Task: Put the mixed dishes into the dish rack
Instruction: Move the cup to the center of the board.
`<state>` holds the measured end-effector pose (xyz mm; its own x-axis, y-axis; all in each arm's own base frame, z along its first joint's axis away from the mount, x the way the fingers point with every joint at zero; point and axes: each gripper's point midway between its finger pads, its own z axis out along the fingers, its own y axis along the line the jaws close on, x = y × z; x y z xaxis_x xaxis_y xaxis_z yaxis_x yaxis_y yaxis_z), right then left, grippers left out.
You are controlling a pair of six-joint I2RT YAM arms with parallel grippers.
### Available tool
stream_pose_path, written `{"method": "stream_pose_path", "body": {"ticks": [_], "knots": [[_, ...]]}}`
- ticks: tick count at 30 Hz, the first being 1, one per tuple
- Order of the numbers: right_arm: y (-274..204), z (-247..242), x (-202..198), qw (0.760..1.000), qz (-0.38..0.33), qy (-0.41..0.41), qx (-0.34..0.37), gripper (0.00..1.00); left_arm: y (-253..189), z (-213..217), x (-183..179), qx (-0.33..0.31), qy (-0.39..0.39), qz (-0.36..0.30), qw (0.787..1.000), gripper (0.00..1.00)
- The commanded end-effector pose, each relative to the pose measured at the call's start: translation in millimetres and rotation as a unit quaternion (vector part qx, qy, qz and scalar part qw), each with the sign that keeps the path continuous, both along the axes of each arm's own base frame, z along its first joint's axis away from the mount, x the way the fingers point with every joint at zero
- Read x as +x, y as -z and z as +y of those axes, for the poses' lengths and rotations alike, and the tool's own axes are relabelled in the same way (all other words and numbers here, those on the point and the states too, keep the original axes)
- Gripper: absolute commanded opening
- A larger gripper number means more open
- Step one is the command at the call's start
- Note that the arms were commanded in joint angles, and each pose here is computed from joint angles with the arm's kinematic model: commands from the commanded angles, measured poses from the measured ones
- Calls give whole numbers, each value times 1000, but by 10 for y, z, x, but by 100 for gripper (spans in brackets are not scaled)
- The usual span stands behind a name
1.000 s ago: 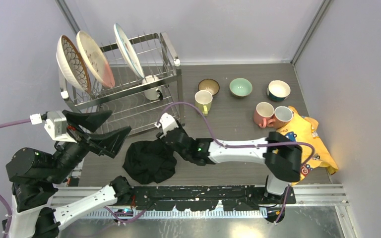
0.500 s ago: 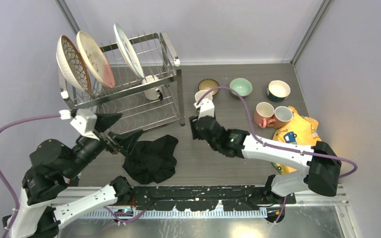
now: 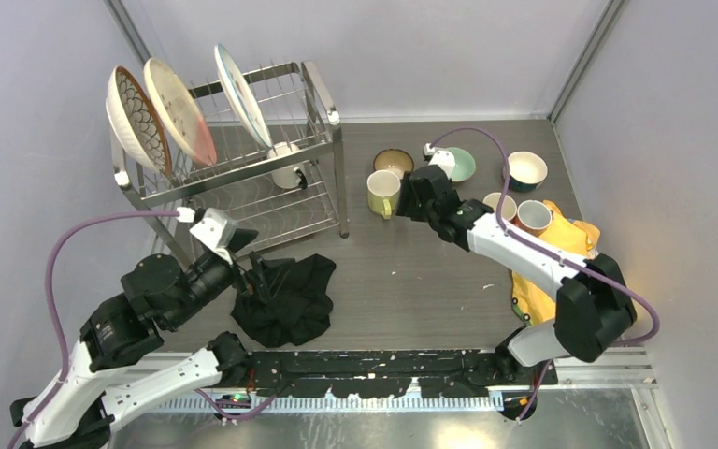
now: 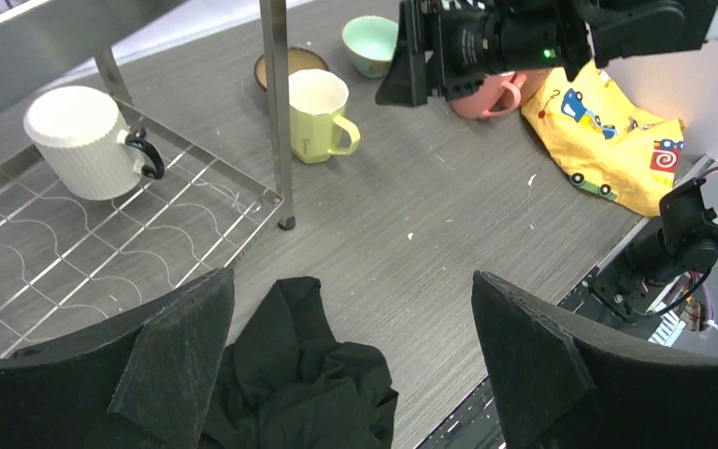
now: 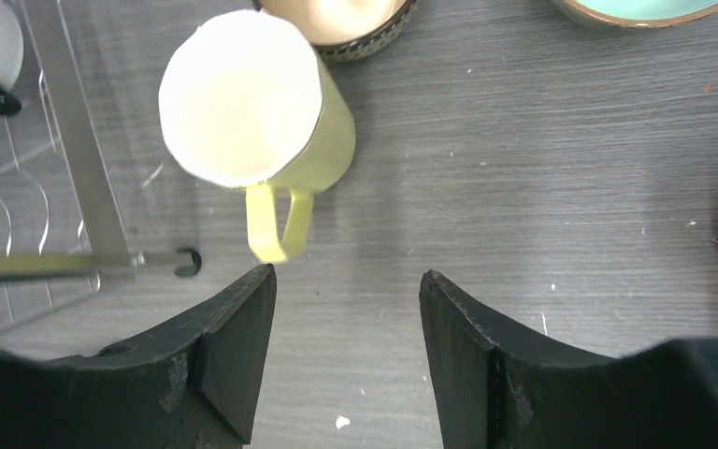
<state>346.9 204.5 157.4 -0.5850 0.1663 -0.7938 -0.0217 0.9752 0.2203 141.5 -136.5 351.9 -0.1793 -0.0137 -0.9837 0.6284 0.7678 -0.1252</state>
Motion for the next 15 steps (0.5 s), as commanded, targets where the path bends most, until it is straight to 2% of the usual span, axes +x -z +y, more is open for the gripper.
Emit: {"method": "stream_pose_path", "body": {"ticks": [1,9,15], "knots": [[-211,134,354,996,-20,39,76,63,51,-76,-24,-20,9,17,1000,98],[-25,179,835,996,-9,71,61,63,116,-78,-4,-20,-3,38,999,94],[193,200,1018,996,0,80,41,62,114,-62,-3,-17,-6,39,999,92]]}}
